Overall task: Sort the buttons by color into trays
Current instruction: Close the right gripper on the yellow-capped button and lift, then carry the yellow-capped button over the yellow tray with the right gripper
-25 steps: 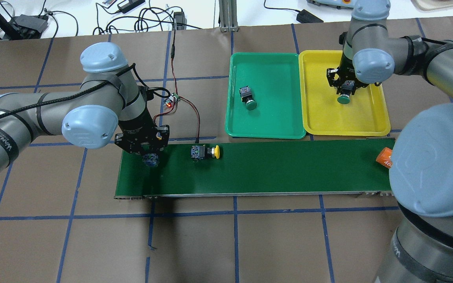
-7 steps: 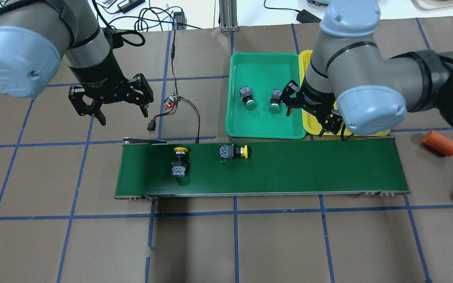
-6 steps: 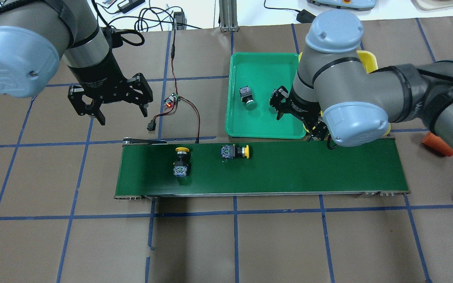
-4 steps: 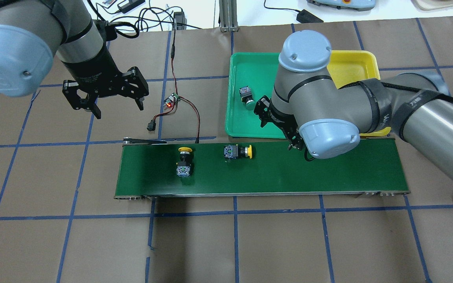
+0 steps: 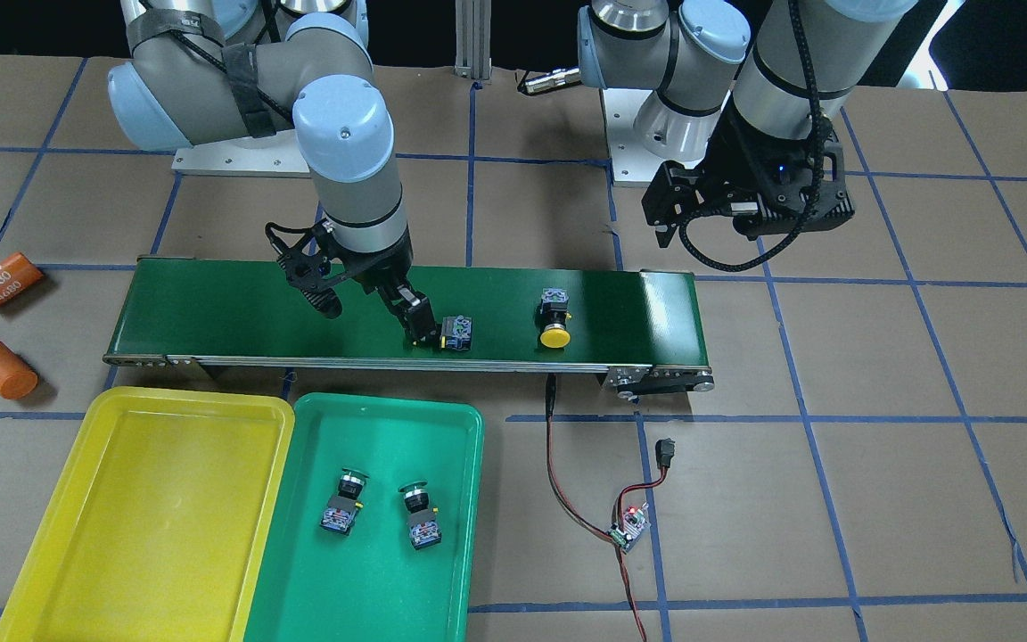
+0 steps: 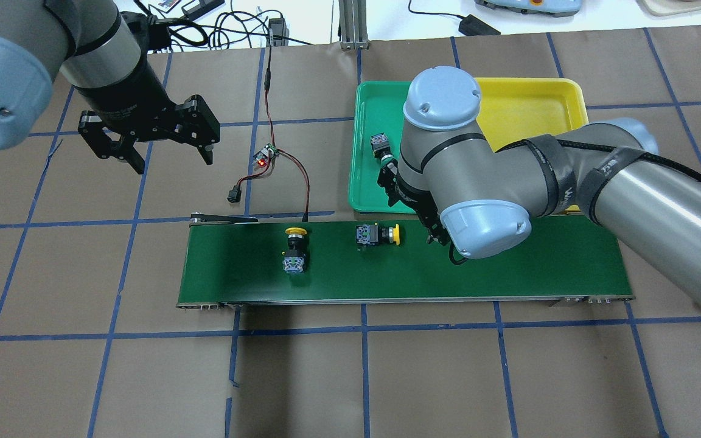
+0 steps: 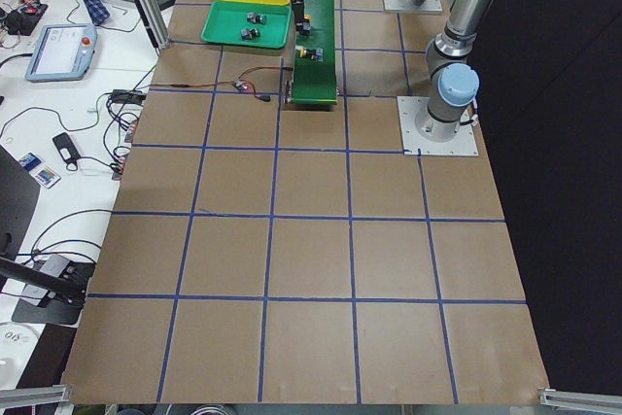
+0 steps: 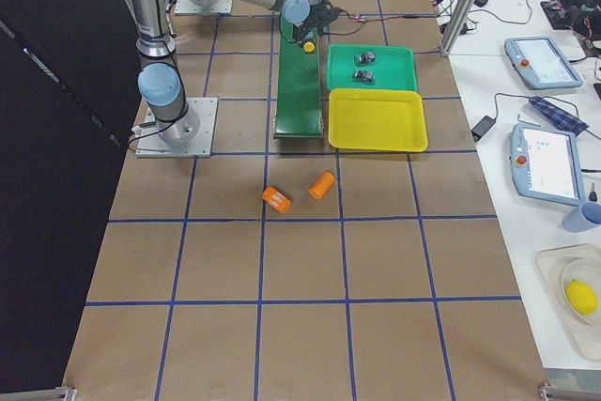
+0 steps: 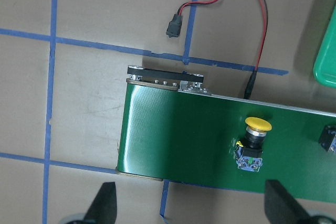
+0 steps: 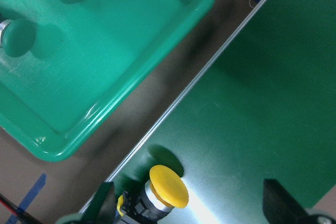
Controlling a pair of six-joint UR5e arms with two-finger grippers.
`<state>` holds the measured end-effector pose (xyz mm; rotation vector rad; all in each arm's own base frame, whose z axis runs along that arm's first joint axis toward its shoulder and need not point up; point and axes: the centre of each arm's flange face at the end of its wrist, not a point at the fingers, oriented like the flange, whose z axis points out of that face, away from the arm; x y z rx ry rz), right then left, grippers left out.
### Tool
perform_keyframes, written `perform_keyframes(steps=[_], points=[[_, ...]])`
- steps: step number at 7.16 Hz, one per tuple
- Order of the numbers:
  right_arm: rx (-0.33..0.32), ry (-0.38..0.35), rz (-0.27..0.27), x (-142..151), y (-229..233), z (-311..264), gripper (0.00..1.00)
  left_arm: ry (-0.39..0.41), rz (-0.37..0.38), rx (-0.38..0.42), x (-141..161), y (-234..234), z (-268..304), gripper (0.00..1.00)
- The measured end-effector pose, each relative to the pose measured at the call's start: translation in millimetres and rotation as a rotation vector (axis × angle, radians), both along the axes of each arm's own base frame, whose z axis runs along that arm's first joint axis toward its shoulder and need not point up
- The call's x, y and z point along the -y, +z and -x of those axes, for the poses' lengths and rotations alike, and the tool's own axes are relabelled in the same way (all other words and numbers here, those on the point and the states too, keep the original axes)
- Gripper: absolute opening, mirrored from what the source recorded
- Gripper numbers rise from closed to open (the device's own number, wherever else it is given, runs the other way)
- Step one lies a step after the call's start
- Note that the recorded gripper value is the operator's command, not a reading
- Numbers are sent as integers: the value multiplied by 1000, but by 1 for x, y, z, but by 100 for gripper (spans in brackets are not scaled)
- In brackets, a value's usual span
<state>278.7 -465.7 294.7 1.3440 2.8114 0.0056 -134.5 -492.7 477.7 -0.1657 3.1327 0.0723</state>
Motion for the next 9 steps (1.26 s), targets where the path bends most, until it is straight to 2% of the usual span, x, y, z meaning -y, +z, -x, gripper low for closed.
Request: perform_keyframes(steps=[5, 8, 9], points=[[-9, -126, -45, 2, -24, -5, 100, 17, 18, -8, 3, 10, -17, 100], [-1, -190, -15, 9, -38, -7, 100, 14, 22, -3, 1, 10, -16, 100], [-4, -207, -27, 6, -47, -7, 48, 14, 25, -2, -1, 10, -15, 100]])
